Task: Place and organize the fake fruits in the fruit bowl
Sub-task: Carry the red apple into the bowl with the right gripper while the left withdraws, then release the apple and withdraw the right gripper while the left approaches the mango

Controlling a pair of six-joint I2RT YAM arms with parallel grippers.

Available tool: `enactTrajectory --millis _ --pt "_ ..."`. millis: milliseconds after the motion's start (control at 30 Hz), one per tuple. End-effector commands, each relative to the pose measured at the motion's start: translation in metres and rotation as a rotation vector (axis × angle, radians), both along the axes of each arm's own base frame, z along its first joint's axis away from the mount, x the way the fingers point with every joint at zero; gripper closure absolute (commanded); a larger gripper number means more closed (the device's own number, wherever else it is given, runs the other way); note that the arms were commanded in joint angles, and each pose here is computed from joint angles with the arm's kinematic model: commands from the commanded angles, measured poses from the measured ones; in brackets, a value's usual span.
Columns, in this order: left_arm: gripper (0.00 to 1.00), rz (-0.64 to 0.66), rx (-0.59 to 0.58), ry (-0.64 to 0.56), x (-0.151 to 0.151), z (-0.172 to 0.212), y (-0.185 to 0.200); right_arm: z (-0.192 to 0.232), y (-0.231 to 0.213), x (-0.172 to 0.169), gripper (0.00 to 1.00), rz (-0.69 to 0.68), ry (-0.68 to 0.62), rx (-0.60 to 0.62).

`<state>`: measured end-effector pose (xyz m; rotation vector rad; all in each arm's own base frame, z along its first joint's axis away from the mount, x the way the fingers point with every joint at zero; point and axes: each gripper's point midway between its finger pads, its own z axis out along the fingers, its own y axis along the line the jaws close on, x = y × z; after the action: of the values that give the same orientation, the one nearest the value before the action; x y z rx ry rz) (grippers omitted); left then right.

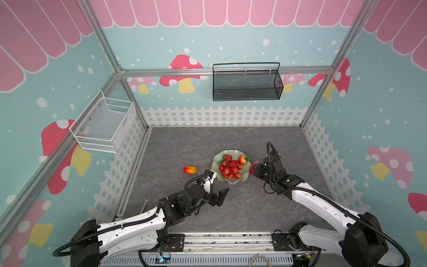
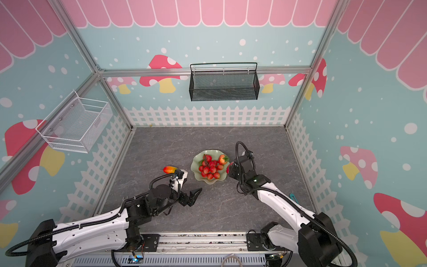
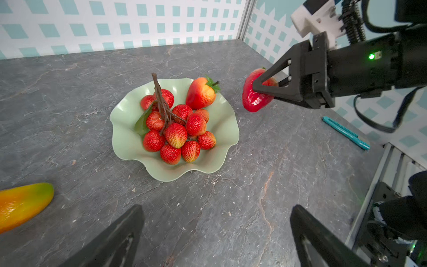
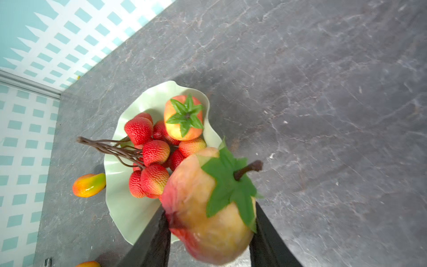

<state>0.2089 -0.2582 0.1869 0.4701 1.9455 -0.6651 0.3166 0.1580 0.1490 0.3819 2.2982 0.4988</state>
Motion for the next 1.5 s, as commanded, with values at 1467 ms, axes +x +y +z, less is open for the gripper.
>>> enactTrajectory --millis 1467 --pt "0.02 0.479 0.079 0.154 0.015 -0.019 0.111 0.002 0.056 0.021 0.24 0.150 -0.026 -0.177"
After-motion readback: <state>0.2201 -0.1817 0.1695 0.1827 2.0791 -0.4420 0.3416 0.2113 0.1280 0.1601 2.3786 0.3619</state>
